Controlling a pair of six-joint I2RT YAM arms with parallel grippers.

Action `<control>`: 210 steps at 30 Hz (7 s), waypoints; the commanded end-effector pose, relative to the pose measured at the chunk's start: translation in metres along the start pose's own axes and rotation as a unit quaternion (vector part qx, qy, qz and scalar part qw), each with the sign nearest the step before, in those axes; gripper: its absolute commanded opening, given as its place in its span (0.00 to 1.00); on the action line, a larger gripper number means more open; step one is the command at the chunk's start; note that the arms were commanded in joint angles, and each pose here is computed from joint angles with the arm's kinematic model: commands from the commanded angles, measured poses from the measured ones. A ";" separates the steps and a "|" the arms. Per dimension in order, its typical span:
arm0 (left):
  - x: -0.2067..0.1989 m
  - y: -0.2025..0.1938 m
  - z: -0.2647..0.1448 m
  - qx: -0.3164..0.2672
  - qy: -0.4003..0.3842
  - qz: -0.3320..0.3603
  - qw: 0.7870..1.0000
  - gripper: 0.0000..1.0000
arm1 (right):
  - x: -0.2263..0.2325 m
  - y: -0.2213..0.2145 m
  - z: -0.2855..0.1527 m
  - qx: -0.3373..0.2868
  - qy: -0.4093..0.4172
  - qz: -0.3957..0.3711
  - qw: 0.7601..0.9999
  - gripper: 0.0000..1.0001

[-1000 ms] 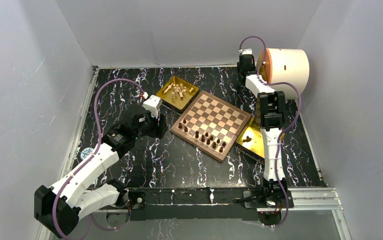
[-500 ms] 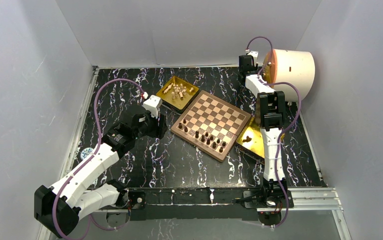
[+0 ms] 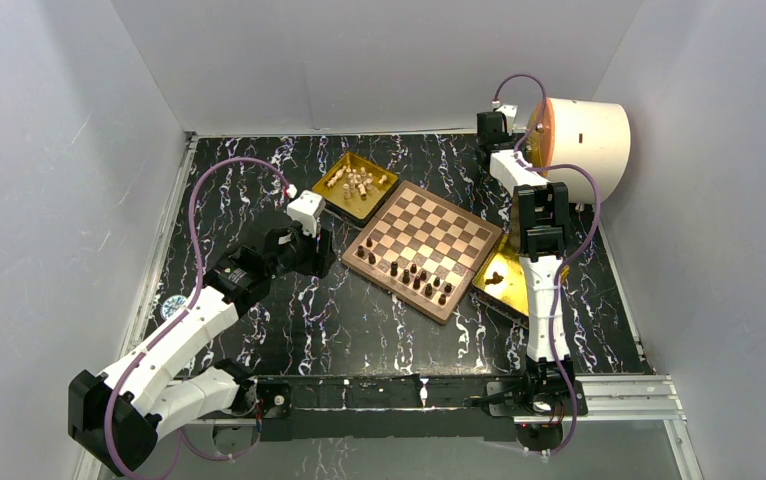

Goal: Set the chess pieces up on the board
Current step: Adjust the distractor at the center of the board, then pick up the chess piece at the center of the board, then place the chess piece on the chessboard.

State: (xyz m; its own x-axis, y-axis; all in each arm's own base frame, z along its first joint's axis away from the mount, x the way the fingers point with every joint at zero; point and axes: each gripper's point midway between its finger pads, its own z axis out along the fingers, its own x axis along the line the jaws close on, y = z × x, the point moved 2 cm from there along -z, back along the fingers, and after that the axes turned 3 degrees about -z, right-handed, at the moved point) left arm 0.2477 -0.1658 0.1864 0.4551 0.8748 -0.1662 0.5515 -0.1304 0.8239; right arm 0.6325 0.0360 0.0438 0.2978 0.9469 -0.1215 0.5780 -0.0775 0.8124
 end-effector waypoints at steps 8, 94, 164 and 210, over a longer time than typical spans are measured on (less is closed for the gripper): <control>0.000 0.006 -0.004 -0.014 0.002 0.008 1.000 0.55 | -0.008 0.015 0.001 -0.011 0.008 0.005 1.000 0.12; -0.095 0.104 0.027 0.069 -0.340 -0.380 0.857 0.41 | 0.081 -0.065 -0.508 -0.207 0.661 -0.121 0.712 0.00; -0.054 0.123 0.008 -0.060 -0.189 -0.309 0.930 0.00 | 0.047 -0.026 -0.493 -0.118 0.547 0.213 0.801 0.00; -0.062 0.011 0.169 0.016 0.073 -0.012 0.997 0.00 | -0.006 -0.080 -0.466 -0.081 0.428 0.032 0.899 0.00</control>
State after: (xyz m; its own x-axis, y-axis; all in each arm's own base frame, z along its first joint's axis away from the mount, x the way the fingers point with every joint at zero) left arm 0.3280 -0.2960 0.0940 0.3507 0.9298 -0.1120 0.6370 -0.1492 0.7563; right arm 0.2264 0.1817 0.2316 -0.3915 0.8466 0.3604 0.4942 -0.1370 0.8585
